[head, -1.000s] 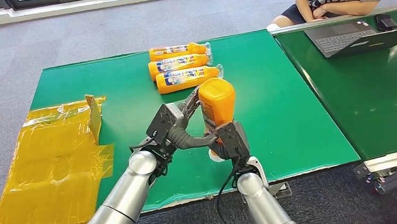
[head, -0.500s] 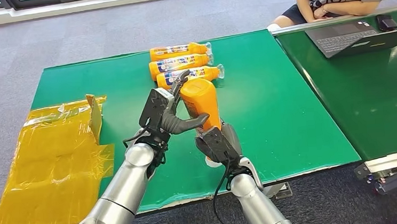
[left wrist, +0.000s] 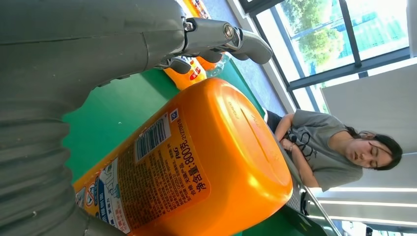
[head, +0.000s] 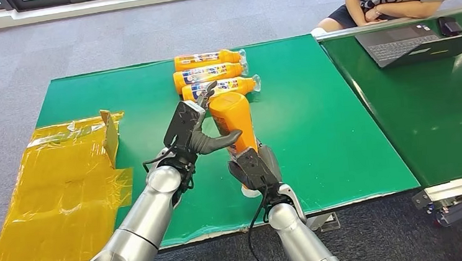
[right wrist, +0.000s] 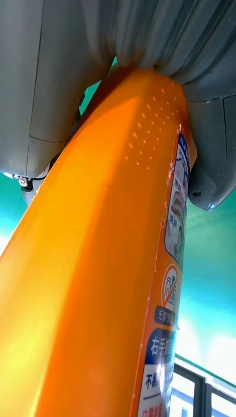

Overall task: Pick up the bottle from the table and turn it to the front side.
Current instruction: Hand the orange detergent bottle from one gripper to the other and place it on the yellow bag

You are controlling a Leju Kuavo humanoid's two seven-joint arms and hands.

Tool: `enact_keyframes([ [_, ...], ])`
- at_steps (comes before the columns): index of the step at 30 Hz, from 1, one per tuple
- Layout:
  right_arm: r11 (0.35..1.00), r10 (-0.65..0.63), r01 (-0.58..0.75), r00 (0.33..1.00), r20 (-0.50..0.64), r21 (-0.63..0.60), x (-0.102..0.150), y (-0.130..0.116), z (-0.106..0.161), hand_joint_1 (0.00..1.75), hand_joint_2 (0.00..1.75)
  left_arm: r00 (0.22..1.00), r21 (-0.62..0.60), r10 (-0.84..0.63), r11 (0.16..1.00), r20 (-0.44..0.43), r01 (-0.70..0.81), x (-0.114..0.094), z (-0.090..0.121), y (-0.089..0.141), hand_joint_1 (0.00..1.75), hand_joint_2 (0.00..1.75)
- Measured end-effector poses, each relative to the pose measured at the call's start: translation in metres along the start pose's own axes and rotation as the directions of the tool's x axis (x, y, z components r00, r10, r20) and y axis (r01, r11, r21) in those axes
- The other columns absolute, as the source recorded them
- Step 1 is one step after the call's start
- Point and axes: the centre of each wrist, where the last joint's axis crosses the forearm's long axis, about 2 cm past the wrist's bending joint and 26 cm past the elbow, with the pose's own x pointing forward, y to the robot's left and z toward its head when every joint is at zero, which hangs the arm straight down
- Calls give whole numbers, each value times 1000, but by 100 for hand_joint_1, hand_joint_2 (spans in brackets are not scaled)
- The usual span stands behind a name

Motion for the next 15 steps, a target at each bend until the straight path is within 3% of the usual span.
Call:
enact_keyframes([
  [15,1000,0,0,1000,-2,1,-1,1,1,175,175,1000,-31,26,999,3,-26,-1,0,1,0,175],
])
